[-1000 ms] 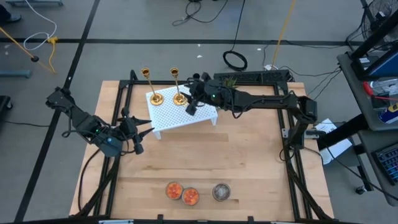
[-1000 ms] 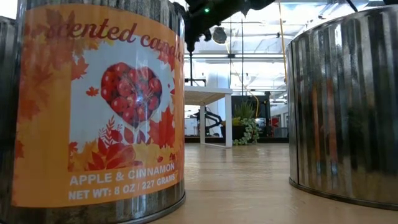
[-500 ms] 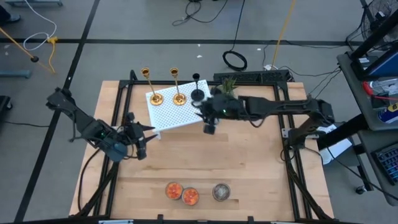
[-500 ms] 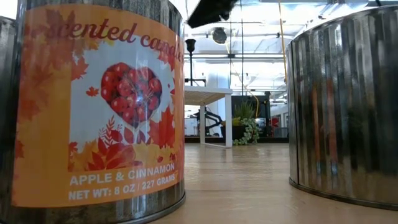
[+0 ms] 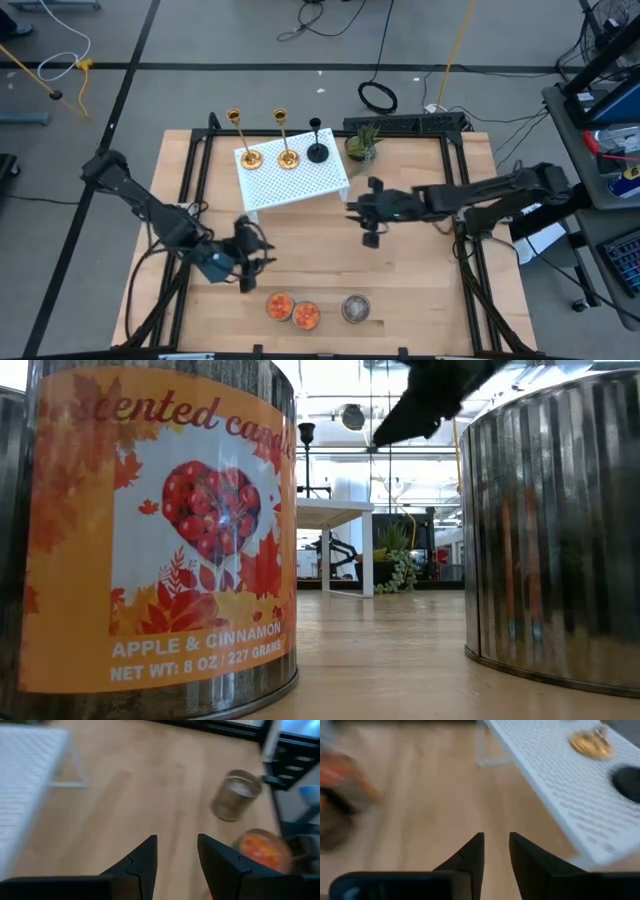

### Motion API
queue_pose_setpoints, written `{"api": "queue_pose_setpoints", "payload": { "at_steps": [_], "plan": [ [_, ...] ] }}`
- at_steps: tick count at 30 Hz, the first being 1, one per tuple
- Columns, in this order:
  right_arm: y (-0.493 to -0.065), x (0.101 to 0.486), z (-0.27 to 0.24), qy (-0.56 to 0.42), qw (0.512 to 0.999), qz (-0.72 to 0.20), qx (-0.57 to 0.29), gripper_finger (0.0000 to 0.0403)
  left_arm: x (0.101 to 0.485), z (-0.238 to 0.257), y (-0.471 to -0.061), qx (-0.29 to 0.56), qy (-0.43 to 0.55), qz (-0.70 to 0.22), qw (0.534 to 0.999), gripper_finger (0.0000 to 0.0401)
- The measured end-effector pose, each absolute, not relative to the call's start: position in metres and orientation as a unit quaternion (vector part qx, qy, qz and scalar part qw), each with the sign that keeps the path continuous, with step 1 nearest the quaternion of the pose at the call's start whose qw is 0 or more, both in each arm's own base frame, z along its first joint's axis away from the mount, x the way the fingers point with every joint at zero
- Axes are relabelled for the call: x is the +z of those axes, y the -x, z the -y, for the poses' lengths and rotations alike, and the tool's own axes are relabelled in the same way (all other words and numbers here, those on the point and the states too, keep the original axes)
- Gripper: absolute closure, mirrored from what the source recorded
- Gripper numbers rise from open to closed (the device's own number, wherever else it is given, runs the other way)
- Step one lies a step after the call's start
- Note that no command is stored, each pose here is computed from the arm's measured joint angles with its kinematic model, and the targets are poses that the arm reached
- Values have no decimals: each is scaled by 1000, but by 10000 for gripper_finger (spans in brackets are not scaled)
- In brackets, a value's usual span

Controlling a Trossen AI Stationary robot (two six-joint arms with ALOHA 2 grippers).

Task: Pick & Place candle stick holders
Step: Put the left orange scented candle on the shelf

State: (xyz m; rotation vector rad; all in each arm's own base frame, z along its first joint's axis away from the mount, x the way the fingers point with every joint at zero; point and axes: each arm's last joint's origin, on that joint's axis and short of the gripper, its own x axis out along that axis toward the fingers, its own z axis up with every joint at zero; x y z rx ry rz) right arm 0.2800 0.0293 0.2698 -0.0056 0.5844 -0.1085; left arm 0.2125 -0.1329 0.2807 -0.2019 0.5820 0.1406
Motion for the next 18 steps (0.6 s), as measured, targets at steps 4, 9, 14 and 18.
{"api": "queue_pose_setpoints", "payload": {
  "at_steps": [4, 9, 14, 18],
  "plan": [
    [-253, 250, -32, -20, 975, -223, 11, 327, 270, 140, -230, 31, 145, -307, 940, 254],
    [-226, 223, -28, -32, 988, -151, 26, 330, 246, 146, -246, -10, 166, -373, 913, 254],
    [-206, 204, -27, -52, 992, -105, 48, 330, 221, 158, -253, -70, 141, -438, 885, 254],
    [-197, 193, -26, -54, 993, -92, 50, 330, 210, 165, -254, -80, 136, -458, 875, 254]
  ]
}}
